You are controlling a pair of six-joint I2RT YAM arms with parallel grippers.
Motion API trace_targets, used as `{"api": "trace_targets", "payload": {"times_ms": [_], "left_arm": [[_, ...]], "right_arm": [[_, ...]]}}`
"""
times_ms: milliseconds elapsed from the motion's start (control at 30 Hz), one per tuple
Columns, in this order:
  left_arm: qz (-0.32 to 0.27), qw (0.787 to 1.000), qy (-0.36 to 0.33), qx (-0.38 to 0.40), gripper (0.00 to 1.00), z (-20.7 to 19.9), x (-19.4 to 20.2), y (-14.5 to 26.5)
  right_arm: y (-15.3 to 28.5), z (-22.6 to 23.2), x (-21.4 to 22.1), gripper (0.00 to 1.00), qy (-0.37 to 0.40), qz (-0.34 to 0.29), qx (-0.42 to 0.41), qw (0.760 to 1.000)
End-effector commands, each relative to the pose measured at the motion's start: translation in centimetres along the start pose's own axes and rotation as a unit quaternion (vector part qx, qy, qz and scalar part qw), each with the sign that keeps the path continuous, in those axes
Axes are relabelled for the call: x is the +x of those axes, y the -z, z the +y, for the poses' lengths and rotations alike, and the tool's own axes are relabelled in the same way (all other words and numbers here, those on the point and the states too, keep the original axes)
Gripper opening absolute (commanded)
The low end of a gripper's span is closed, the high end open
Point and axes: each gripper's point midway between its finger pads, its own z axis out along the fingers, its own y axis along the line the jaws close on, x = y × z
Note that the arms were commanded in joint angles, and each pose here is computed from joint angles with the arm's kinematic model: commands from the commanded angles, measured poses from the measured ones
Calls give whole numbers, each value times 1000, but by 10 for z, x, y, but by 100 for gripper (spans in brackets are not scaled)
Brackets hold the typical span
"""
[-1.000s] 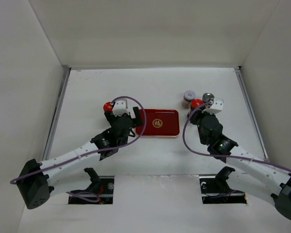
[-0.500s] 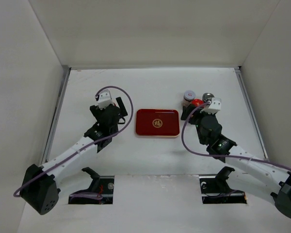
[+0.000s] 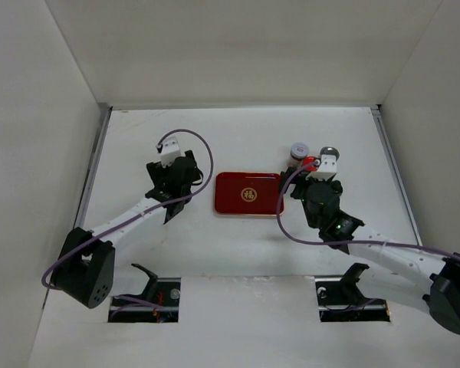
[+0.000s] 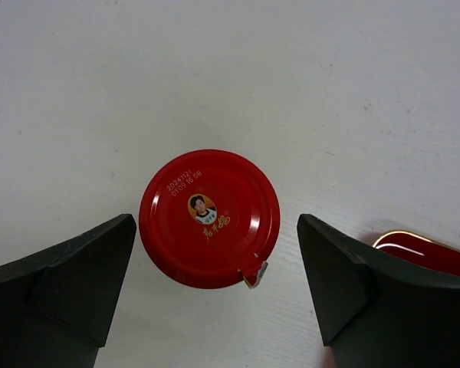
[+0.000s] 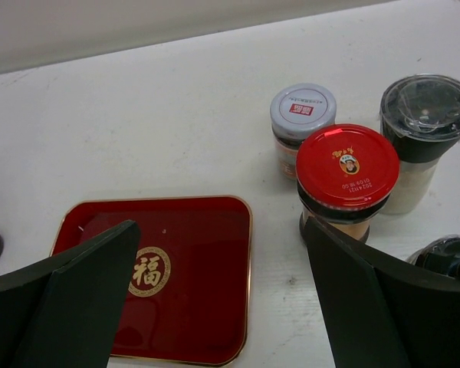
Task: Organize the condiment bottles
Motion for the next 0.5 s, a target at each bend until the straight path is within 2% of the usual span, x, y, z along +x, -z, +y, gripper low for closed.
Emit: {"api": "trace_targets", "payload": {"times_ms": [0, 200, 467], "left_arm": [[-31, 999, 41, 3, 85, -8, -27, -7], [-32, 999, 42, -4, 77, -6, -24, -12], [-23, 999, 36, -3, 71, -10, -11, -21]], "right_arm": [[0, 14, -22, 96, -26, -32, -20, 999], [4, 12, -25, 96, -34, -39, -24, 998], [3, 10, -25, 96, -30, -38, -19, 999]]}}
